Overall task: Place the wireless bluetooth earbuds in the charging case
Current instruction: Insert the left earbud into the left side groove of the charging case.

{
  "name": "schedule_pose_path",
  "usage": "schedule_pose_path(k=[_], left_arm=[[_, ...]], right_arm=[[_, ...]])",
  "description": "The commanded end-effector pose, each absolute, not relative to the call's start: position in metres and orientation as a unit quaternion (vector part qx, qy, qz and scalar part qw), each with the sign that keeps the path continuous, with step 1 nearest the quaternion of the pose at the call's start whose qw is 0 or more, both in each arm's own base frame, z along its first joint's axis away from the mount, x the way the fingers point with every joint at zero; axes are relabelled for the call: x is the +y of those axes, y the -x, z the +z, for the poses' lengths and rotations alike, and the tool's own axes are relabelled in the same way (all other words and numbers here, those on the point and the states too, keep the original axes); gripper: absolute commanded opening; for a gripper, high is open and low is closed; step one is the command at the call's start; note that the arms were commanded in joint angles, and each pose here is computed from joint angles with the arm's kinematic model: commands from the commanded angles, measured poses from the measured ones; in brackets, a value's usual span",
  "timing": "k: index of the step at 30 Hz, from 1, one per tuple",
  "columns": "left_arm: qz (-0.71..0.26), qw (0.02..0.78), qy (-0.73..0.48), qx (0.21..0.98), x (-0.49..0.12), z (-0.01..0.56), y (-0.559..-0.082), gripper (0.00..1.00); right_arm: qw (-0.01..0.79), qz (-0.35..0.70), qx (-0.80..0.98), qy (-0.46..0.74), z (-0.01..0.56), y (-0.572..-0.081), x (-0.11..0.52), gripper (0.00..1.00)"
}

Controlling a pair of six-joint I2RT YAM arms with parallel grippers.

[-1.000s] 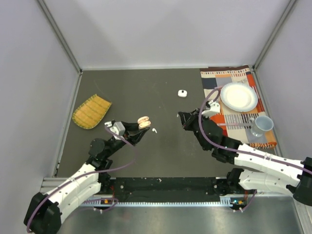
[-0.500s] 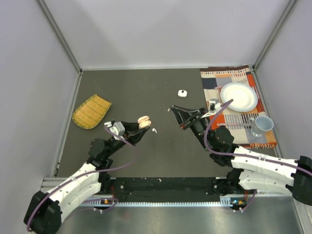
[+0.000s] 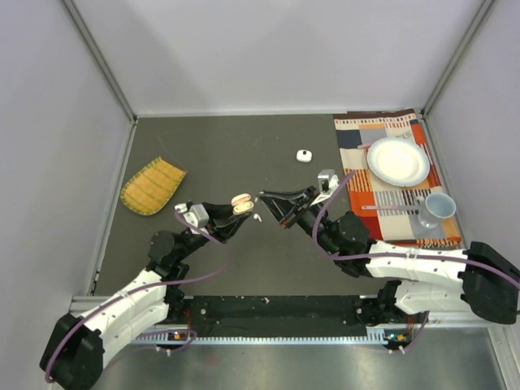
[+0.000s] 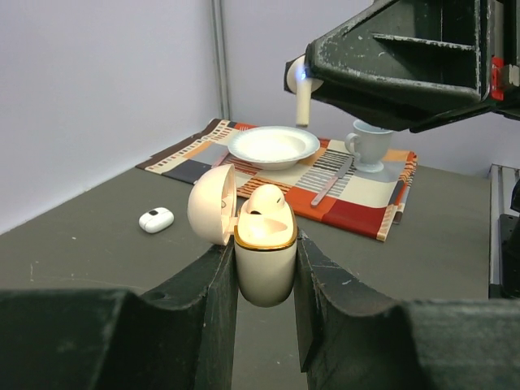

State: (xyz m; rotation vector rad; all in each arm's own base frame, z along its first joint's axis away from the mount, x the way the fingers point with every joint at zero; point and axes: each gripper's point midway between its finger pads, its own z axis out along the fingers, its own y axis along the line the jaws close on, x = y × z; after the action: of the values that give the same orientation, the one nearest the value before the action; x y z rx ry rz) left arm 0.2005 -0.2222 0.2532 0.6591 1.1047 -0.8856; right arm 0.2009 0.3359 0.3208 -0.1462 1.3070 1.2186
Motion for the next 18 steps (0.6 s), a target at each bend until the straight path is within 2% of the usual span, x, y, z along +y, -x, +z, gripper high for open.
schedule_pose_path(k=[1, 8, 18], left_arm=[[-0.401, 0.734, -0.309, 0.453, -0.224, 0.277, -0.194, 0.0], [-0.403, 0.733, -0.31, 0.453, -0.224, 0.277, -0.193, 0.0], [-0.403, 0.738, -0.307, 0.446, -0.222, 0.283, -0.191, 0.0]], right_arm=[[0.623, 0.581, 0.515, 0.093, 0.361, -0.178, 0.357, 0.0], [0.613, 0.6, 0.502, 0.111, 0.361, -0.164, 0.372, 0.0], [0.611, 0.579, 0.528, 0.112, 0.35, -0.173, 0.38, 0.0]])
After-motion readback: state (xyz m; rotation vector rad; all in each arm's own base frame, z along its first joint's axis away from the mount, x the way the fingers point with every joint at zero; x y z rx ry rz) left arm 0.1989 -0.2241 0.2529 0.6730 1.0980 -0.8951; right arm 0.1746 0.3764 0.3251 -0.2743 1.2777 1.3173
